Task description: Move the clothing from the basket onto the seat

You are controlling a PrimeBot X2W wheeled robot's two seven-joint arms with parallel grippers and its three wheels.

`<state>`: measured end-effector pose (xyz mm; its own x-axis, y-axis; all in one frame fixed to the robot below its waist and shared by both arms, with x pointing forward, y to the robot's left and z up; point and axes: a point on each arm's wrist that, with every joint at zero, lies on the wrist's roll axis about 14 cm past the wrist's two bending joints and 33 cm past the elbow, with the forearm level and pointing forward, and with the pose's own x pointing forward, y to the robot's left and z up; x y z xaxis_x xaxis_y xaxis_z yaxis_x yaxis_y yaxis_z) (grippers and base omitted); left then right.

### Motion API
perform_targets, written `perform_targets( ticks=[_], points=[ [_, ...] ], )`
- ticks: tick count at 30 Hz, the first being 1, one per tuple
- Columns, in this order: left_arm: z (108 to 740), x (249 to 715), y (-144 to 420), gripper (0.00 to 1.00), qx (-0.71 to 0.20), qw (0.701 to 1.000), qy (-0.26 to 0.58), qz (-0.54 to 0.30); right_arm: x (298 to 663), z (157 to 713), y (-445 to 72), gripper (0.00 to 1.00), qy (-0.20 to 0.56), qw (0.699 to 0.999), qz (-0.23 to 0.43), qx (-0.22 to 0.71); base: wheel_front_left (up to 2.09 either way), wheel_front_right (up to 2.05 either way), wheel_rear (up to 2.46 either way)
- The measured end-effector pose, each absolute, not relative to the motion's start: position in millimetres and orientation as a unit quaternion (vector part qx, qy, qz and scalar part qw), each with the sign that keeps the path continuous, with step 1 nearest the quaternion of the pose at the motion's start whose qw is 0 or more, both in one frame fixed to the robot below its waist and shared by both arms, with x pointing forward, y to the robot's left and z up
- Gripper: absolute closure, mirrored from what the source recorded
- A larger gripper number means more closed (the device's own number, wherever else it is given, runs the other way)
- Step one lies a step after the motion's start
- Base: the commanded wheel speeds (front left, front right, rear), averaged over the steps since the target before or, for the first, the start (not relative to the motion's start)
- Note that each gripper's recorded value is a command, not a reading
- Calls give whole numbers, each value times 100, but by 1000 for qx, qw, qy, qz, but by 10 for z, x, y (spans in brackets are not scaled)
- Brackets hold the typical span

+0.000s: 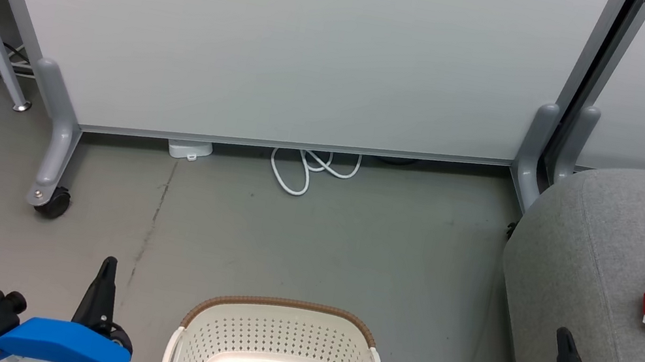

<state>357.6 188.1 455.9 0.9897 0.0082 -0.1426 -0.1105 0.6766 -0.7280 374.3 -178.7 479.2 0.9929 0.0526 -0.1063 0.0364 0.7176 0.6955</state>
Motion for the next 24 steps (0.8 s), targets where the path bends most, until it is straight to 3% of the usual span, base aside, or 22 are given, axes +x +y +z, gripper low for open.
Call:
perform_targets(
  ticks=[24],
  points=[
    [4685,3667,1947,100,-519,853,48,40,3788,4855,-1847,100,46,863,-6,504,0,0,0]
  ],
)
